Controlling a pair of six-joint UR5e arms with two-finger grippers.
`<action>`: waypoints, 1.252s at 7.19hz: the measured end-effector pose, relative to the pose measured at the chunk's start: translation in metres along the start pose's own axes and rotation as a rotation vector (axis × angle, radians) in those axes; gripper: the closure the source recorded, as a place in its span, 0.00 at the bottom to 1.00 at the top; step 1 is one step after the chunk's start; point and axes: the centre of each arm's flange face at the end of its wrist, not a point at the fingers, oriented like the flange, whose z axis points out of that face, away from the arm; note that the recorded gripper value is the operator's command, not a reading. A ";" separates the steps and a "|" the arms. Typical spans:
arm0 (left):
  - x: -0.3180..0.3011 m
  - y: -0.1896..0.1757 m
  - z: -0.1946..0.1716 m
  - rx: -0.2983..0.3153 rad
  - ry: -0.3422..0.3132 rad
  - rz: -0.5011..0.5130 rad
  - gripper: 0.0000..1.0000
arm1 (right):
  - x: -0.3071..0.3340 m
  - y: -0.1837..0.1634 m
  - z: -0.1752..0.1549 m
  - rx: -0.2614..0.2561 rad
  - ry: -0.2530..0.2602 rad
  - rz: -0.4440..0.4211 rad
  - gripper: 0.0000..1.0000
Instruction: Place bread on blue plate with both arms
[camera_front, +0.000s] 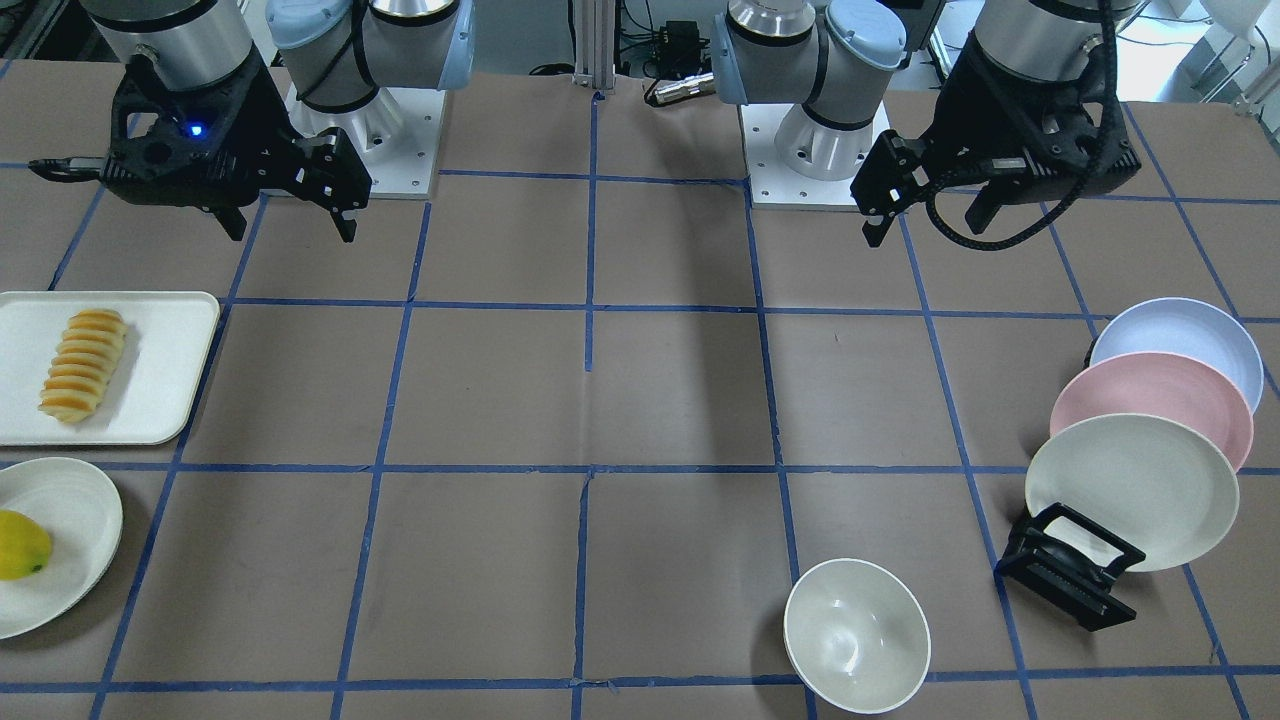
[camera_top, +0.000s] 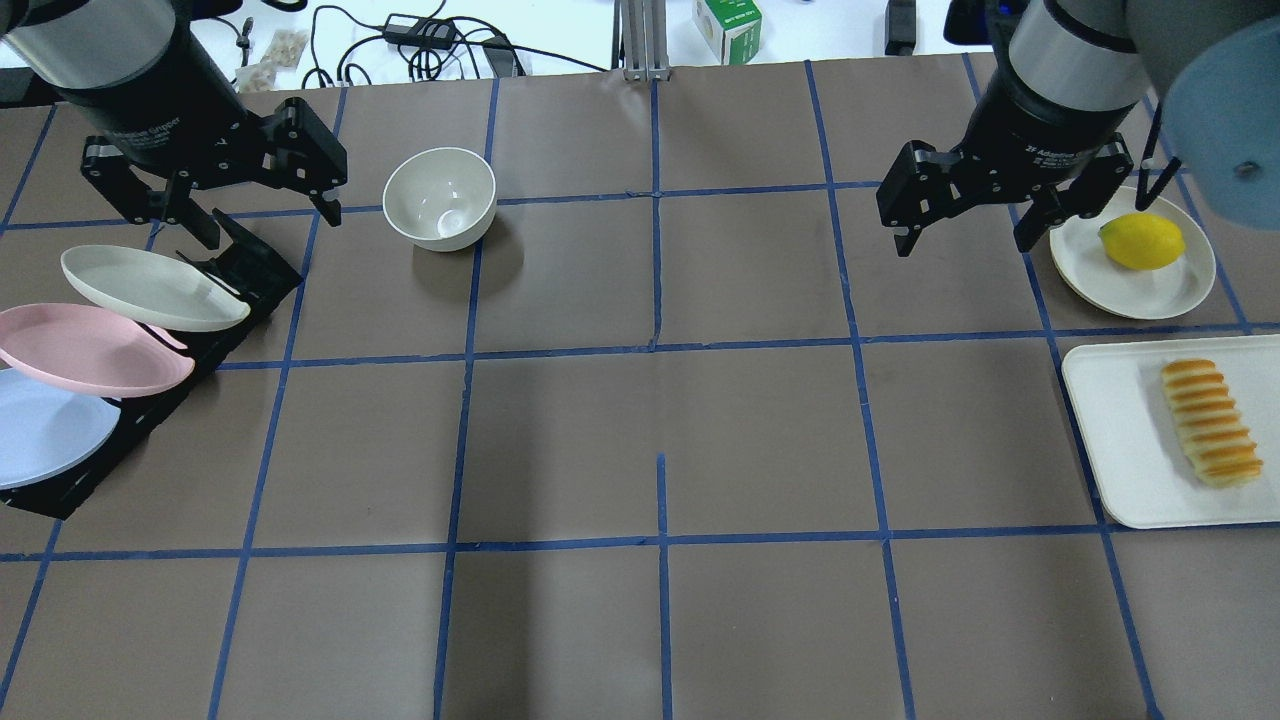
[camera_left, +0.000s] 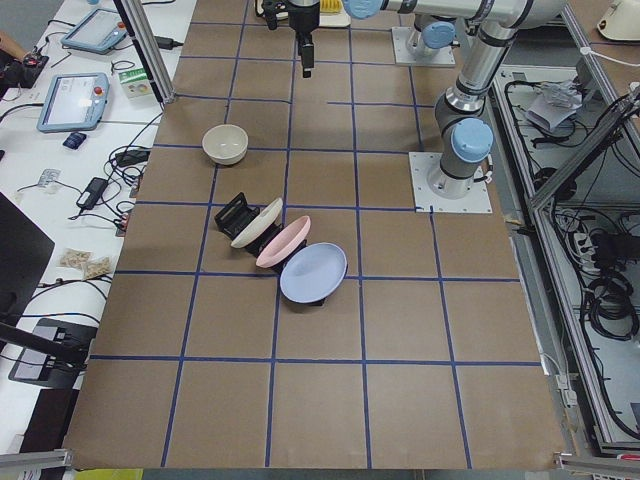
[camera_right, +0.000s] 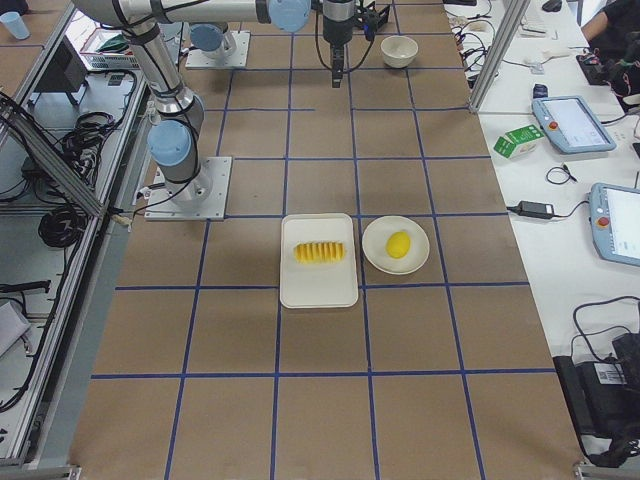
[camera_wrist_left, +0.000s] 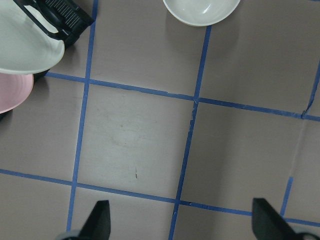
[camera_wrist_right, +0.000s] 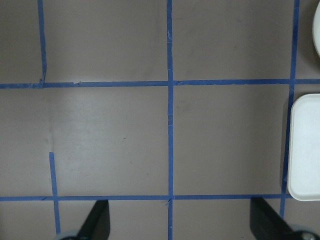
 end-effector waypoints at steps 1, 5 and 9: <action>0.000 0.001 0.000 0.000 0.000 0.002 0.00 | 0.000 0.000 0.002 -0.003 0.000 -0.003 0.00; 0.001 0.006 0.003 -0.004 -0.004 0.003 0.00 | 0.000 0.001 0.008 -0.016 0.001 -0.007 0.00; -0.026 -0.001 0.000 0.003 -0.015 -0.038 0.00 | 0.001 0.001 0.009 -0.016 0.001 -0.006 0.00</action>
